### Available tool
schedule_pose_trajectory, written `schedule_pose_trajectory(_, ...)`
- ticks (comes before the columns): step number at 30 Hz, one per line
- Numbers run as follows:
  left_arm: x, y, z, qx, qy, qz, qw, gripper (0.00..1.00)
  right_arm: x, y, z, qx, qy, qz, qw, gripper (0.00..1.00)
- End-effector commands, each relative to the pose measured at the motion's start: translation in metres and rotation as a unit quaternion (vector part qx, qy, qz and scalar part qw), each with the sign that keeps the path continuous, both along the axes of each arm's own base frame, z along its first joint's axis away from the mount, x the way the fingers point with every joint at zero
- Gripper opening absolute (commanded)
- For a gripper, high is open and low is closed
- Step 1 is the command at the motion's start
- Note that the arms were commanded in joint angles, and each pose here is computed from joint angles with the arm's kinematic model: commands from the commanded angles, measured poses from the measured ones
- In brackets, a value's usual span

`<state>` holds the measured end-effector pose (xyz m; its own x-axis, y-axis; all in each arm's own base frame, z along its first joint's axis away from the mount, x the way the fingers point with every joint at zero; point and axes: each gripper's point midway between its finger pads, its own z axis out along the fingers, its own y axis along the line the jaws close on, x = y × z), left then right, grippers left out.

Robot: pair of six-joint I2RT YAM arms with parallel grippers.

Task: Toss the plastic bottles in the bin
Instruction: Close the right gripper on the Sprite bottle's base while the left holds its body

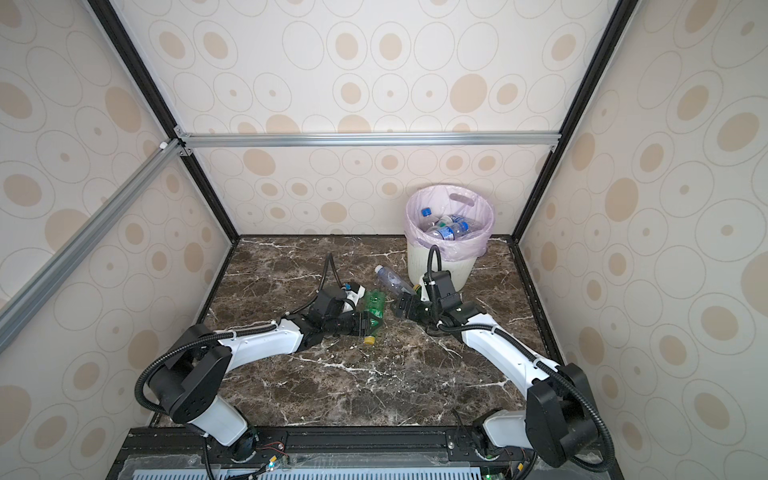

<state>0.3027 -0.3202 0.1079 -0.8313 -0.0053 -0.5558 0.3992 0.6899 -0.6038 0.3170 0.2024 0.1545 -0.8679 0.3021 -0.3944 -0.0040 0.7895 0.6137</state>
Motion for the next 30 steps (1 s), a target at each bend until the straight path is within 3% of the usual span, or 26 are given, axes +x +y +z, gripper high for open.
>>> schedule_pose_trajectory(1,-0.004,-0.013,0.025,-0.043,-0.036,-0.029,0.998,0.58,0.011,0.013,0.016,0.044,-0.006,-0.001,0.999,0.99)
schedule_pose_trajectory(13,-0.019,-0.027,0.041,-0.068,-0.051,-0.055,0.995,0.58,0.027,0.034,0.013,0.094,0.004,0.000,0.996,0.91)
schedule_pose_trajectory(30,-0.027,-0.043,0.053,-0.089,-0.062,-0.070,0.992,0.60,0.030,0.044,0.005,0.110,0.011,0.003,0.994,0.72)
